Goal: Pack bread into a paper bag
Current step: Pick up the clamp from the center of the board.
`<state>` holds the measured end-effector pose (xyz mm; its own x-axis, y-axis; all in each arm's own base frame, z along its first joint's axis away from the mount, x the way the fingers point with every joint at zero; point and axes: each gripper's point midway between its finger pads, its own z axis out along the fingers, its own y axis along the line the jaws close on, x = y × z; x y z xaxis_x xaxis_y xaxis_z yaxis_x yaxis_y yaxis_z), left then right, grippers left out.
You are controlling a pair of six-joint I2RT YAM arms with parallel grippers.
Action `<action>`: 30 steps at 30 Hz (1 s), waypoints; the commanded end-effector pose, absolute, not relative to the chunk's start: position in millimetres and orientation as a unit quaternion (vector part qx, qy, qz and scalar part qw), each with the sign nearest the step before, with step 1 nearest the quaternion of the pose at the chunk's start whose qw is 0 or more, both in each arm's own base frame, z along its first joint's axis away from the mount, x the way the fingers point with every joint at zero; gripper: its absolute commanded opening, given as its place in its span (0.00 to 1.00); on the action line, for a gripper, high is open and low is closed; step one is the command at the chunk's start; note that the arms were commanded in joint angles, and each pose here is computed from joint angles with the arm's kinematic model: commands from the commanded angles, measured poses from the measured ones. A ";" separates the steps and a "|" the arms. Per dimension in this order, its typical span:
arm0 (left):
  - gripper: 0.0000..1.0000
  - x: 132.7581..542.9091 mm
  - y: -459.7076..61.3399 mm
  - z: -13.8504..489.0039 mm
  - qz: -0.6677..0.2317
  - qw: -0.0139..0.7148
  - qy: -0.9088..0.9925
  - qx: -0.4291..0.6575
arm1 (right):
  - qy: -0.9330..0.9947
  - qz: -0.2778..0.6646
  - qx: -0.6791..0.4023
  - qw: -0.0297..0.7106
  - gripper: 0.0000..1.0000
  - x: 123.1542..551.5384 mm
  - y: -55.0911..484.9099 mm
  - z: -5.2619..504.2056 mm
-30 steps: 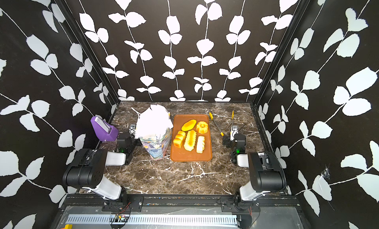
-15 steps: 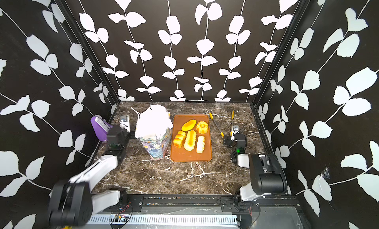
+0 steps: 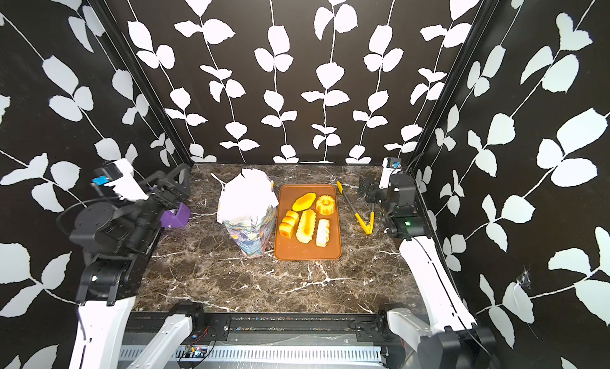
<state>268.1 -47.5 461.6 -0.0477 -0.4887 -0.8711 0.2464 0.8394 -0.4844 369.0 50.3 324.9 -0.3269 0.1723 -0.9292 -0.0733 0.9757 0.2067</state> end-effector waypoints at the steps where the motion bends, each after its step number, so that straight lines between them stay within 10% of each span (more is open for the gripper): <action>1: 0.99 286.2 -79.9 443.9 -0.399 0.596 0.687 -0.112 | 0.834 0.155 0.142 0.510 0.99 351.9 43.6 289.5; 8: 0.99 289.6 -82.3 473.9 -0.490 0.583 0.628 -0.162 | 0.845 0.242 0.166 0.446 0.99 357.7 69.6 249.3; 18: 0.99 224.0 -28.4 377.8 -0.258 0.366 0.806 -0.387 | 0.889 0.126 0.134 0.419 0.99 347.3 60.1 241.4; 30: 0.99 119.7 -26.2 280.6 -0.219 0.190 0.790 -0.540 | 0.917 0.070 0.105 0.379 0.99 352.3 77.3 210.7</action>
